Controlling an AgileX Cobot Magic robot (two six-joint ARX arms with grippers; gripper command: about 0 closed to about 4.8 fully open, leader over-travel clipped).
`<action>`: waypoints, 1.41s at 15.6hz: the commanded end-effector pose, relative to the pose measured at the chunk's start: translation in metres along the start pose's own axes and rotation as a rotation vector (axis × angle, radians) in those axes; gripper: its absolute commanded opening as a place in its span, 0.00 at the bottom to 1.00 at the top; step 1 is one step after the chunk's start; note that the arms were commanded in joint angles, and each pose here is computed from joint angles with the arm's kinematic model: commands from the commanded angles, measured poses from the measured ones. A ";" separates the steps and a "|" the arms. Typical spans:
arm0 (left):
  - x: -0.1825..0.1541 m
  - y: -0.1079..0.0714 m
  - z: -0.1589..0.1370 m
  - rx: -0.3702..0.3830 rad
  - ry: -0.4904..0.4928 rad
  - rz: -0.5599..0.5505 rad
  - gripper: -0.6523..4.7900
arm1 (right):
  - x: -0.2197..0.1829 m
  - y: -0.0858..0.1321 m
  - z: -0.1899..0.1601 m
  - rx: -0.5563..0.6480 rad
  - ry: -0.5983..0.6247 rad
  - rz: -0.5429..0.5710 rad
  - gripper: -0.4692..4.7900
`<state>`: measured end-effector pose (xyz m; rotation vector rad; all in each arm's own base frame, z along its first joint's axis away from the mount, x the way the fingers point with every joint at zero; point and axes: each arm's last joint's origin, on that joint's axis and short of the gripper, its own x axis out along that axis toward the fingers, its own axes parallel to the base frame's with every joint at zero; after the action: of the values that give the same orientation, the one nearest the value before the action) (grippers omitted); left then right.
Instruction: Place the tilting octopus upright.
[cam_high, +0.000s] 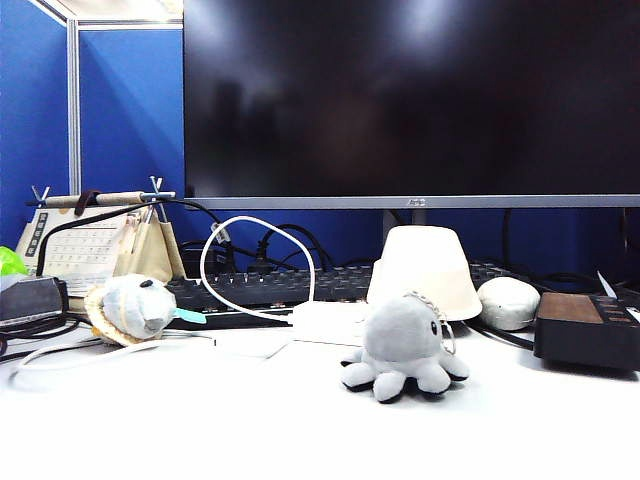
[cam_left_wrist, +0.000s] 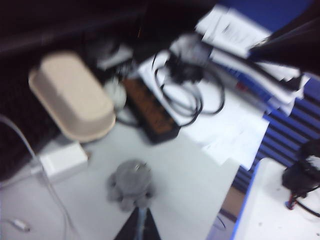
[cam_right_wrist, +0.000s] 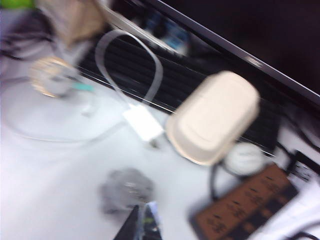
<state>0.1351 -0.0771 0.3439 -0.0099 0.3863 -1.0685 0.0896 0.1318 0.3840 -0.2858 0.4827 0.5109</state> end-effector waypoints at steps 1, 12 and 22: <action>-0.039 -0.031 -0.003 0.073 -0.091 -0.001 0.16 | -0.027 -0.010 -0.001 0.049 -0.096 0.142 0.09; -0.124 -0.095 -0.046 0.232 -0.349 0.215 0.16 | -0.091 -0.054 -0.078 0.160 -0.418 0.295 0.09; -0.054 -0.040 -0.078 0.253 -0.407 0.263 0.16 | -0.016 -0.023 -0.134 0.149 -0.343 0.009 0.09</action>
<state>0.0522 -0.0352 0.2968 0.0497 -0.1107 -0.8244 0.0389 0.0529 0.2831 -0.0717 0.2023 0.5196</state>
